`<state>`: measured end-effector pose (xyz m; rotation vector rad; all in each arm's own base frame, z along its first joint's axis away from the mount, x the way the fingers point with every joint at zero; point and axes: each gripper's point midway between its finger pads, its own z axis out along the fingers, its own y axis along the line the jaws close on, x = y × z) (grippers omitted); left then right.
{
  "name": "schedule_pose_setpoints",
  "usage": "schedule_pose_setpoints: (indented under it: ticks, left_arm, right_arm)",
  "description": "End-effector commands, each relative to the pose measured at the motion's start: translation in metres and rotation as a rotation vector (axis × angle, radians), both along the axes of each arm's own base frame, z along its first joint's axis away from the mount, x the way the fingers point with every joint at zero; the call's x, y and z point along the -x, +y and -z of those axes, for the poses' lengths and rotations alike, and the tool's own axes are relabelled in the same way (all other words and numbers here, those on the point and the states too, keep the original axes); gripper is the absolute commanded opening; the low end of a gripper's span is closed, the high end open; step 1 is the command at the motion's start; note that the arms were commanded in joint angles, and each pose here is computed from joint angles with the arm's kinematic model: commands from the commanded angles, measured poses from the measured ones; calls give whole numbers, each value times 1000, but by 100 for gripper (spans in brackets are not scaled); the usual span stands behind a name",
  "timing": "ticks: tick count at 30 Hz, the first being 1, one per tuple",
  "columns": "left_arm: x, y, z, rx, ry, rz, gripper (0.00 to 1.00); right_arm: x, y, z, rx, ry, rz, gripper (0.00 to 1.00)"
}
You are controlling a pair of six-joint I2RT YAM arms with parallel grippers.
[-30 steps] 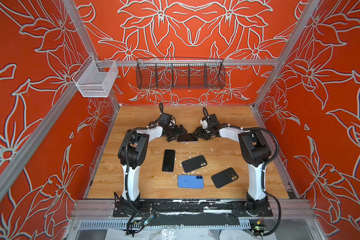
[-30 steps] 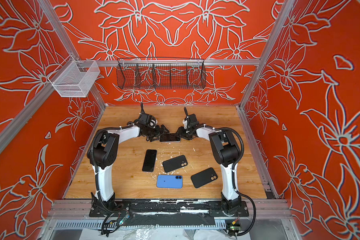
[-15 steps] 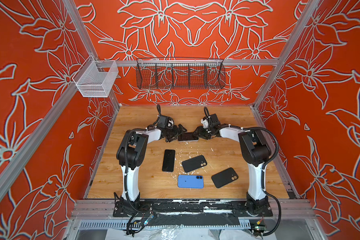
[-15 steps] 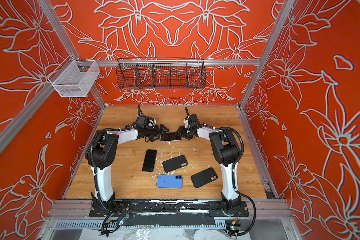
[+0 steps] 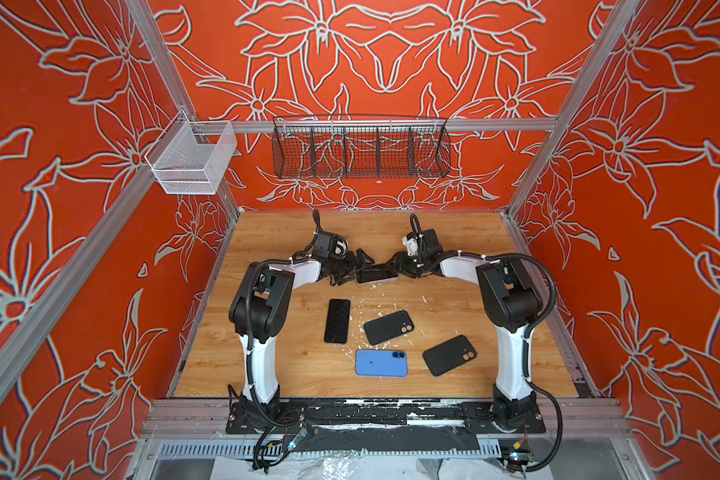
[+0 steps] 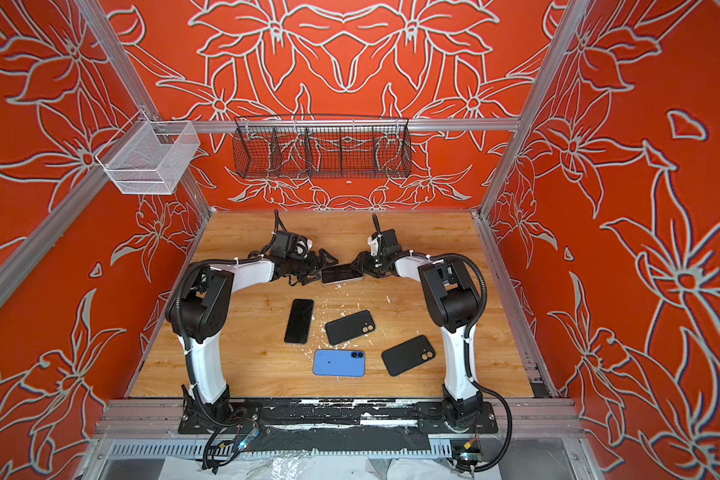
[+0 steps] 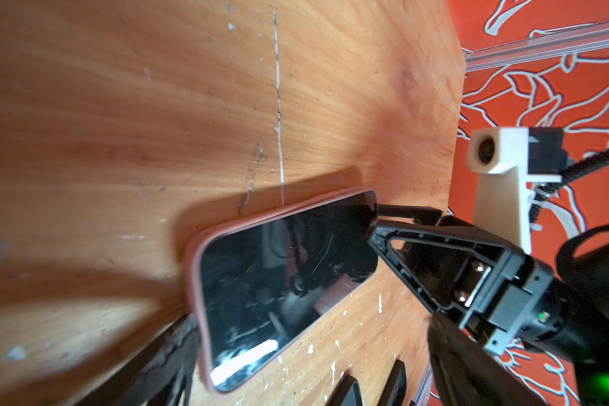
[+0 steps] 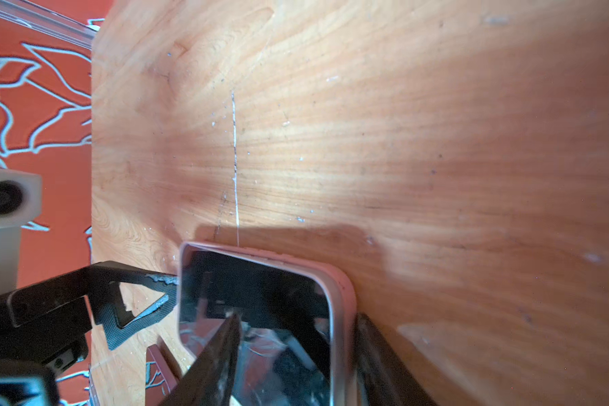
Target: Put the phone into the phone case
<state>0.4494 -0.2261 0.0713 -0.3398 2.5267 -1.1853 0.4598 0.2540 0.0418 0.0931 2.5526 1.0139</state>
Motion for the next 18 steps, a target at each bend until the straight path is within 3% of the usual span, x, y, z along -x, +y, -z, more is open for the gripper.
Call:
schedule_pose_setpoints:
  ticks: [1,12,18]
  left_arm:
    - [3,-24,-29,83,-75,75,99]
    - [5,-21,-16,62,-60,65,99]
    - [4,-20,-8,57,-48,56,99]
  right_arm:
    - [41,8,46,-12,173,-51,54]
    - [38,19,23,-122,114,-75,52]
    - [43,16,16,-100,96,-99,53]
